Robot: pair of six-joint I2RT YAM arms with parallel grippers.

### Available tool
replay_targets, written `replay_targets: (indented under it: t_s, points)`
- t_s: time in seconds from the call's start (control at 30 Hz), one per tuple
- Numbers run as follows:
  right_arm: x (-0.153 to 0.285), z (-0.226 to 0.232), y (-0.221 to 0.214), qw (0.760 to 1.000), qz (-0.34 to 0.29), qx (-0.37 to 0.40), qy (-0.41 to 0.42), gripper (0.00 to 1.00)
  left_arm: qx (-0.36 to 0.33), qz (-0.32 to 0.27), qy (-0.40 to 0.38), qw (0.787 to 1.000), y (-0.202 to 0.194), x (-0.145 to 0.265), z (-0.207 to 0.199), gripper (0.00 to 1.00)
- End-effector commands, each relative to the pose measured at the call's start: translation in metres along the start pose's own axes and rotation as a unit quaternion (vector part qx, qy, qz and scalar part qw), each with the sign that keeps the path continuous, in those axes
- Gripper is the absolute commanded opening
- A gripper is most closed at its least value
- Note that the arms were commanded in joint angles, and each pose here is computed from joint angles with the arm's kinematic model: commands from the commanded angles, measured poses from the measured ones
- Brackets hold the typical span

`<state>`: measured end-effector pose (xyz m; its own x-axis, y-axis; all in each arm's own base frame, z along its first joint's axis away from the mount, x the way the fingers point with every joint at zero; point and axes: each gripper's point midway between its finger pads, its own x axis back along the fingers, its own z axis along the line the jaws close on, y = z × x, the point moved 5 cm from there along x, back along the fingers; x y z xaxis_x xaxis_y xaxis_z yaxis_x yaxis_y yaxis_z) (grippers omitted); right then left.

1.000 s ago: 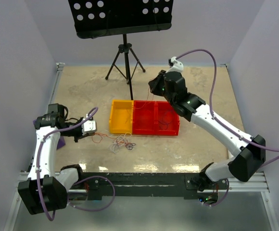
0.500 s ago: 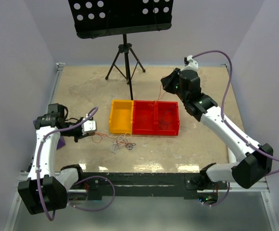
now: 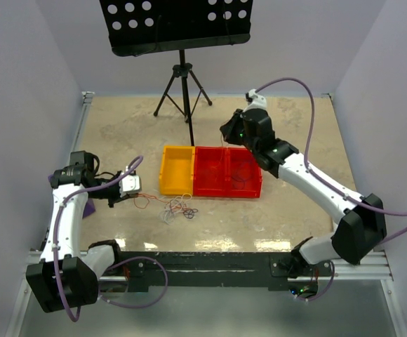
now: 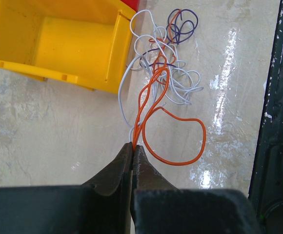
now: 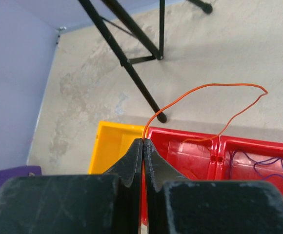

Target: Untangle the cables

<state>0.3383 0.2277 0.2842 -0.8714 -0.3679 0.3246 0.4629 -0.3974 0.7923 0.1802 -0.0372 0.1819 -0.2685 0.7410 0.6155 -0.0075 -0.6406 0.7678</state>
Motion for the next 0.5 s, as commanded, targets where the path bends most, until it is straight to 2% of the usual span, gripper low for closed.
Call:
replay_targets:
  t_s: [0.0, 0.13, 0.47]
  points:
    - [-0.007, 0.023, -0.021, 0.999, 0.0, 0.043, 0.013, 0.0, -0.006, -0.018, 0.003, 1.0, 0.002, -0.002, 0.002, 0.0]
    - [-0.015, 0.031, -0.039, 0.998, 0.009, 0.059, -0.003, 0.0, -0.004, -0.017, 0.002, 1.0, 0.002, -0.002, 0.002, 0.0]
    - [-0.034, 0.002, -0.069, 0.992, 0.025, 0.099, -0.069, 0.0, -0.004, -0.014, 0.002, 1.0, -0.001, -0.003, 0.001, 0.0]
